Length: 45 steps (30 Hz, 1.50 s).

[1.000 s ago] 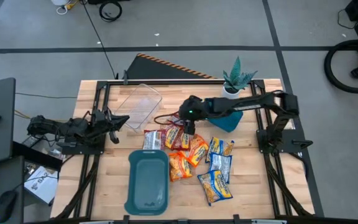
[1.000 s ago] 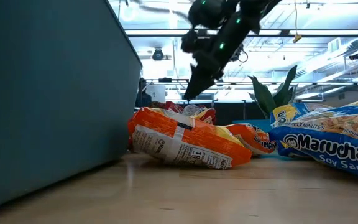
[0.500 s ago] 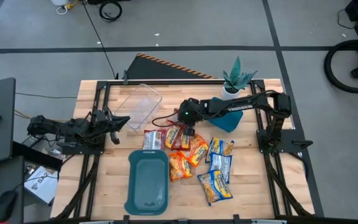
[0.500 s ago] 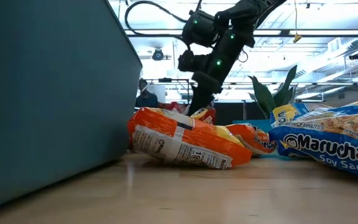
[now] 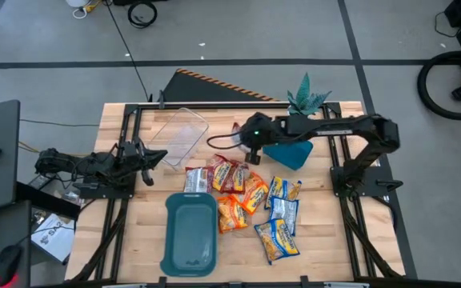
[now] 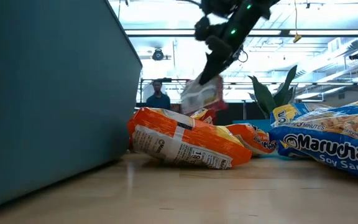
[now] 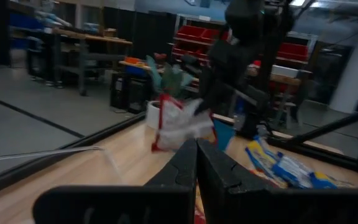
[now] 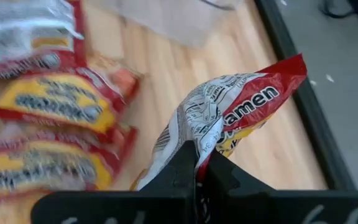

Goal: Sort Maruchan noodles
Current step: Put the red noodle pack into the small blue bin

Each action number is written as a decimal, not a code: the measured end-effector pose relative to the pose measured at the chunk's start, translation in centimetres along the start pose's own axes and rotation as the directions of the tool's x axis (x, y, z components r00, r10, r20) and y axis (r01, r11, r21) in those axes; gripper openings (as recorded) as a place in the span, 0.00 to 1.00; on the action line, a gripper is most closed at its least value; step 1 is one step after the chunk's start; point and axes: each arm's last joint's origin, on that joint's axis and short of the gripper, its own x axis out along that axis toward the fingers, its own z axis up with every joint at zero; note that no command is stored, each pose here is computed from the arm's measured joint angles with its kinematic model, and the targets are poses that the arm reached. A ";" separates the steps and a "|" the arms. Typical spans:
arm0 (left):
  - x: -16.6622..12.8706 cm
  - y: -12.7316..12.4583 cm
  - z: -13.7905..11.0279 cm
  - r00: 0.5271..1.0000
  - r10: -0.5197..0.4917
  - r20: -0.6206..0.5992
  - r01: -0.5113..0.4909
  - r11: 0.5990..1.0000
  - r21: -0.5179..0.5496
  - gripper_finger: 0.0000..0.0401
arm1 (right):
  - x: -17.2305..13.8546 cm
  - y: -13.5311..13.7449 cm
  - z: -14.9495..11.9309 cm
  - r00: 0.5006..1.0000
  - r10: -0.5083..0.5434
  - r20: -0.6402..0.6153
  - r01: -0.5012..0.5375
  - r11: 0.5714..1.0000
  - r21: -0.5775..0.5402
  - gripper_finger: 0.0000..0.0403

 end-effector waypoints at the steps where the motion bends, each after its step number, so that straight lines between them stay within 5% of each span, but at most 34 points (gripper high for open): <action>1: 0.0 0.0 0.0 1.000 -0.016 -0.002 0.016 1.000 -0.001 0.03 | -0.7 -0.2 -0.1 1.000 -0.019 -0.008 0.019 1.000 -0.001 0.03; 6: 0.0 -0.1 0.0 0.999 -0.036 -0.005 0.036 0.999 -0.004 0.03 | -4.4 -1.1 -0.9 0.998 -0.063 -0.031 0.064 0.998 0.020 0.03; 15: 0.0 -0.1 0.0 0.999 -0.036 -0.005 0.036 0.999 -0.004 0.03 | -6.6 -1.5 -4.0 0.951 -0.092 -0.294 0.078 0.995 -0.061 0.05; 35: 0.0 0.0 -0.4 0.999 -0.030 -0.038 0.031 0.999 0.027 0.03 | -1.7 -2.2 -9.1 0.918 -0.149 -0.368 0.119 0.987 -0.104 0.07; 45: 0.0 0.0 -0.6 0.998 -0.025 -0.064 0.027 0.999 0.046 0.03 | -3.4 -2.8 -7.2 0.921 -0.132 -0.365 0.132 0.991 -0.024 0.26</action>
